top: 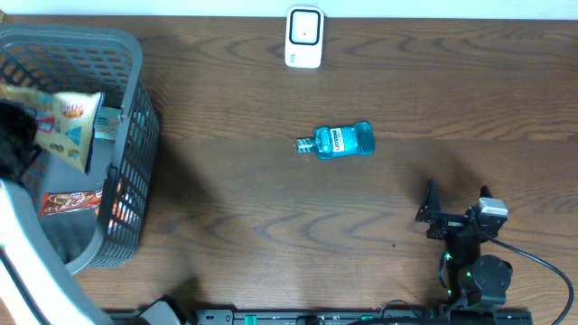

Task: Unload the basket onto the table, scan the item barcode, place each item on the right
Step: 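Lift the white-and-yellow snack bag and carry it beside the bottle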

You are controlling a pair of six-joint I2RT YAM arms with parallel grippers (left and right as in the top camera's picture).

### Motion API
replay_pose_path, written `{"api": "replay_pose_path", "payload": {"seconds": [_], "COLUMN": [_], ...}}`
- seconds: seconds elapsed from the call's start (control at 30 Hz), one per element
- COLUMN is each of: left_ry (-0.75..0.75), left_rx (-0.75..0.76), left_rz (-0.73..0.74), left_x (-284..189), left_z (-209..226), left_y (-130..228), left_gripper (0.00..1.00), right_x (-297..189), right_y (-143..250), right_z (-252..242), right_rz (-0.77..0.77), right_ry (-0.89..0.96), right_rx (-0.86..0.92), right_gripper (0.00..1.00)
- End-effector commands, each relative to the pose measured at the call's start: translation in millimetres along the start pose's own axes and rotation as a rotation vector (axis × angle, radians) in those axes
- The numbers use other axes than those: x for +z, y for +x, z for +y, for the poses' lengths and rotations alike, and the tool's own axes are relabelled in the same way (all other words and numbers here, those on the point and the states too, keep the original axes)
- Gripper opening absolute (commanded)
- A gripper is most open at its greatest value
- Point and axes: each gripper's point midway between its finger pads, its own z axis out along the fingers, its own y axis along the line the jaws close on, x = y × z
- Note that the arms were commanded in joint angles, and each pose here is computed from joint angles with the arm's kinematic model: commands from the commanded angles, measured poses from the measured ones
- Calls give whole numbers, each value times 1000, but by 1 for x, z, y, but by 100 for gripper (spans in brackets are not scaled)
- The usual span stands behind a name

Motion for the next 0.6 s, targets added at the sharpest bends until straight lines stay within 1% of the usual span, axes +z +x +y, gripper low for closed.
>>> {"api": "replay_pose_path", "payload": {"seconds": [0.0, 0.07, 0.13, 0.23, 0.37, 0.47, 0.5, 0.57], "left_ry": [284, 369, 410, 487, 561, 603, 610, 585], "left_rx": [70, 120, 154, 227, 352, 497, 547, 594], "left_rz": [89, 97, 108, 172, 335, 464, 519, 593], "left_x": [-42, -67, -79, -95, -102, -101, -98, -91], "left_z": [-58, -79, -90, -113, -135, -144, -145, -142], "left_y": [25, 41, 53, 86, 150, 205, 227, 257], "left_gripper": [7, 7, 7, 8, 7, 7, 7, 7], "right_x": [0, 0, 0, 0, 0, 0, 0, 0], "right_y": [0, 0, 0, 0, 0, 0, 0, 0], "right_z": [0, 0, 0, 0, 0, 0, 0, 0], "right_rz": [0, 0, 0, 0, 0, 0, 0, 0], "right_ry": [1, 1, 1, 1, 1, 1, 1, 1], "right_rx": [-14, -14, -14, -14, -14, -14, -14, -14], "right_gripper": [99, 99, 99, 99, 99, 99, 99, 99]}}
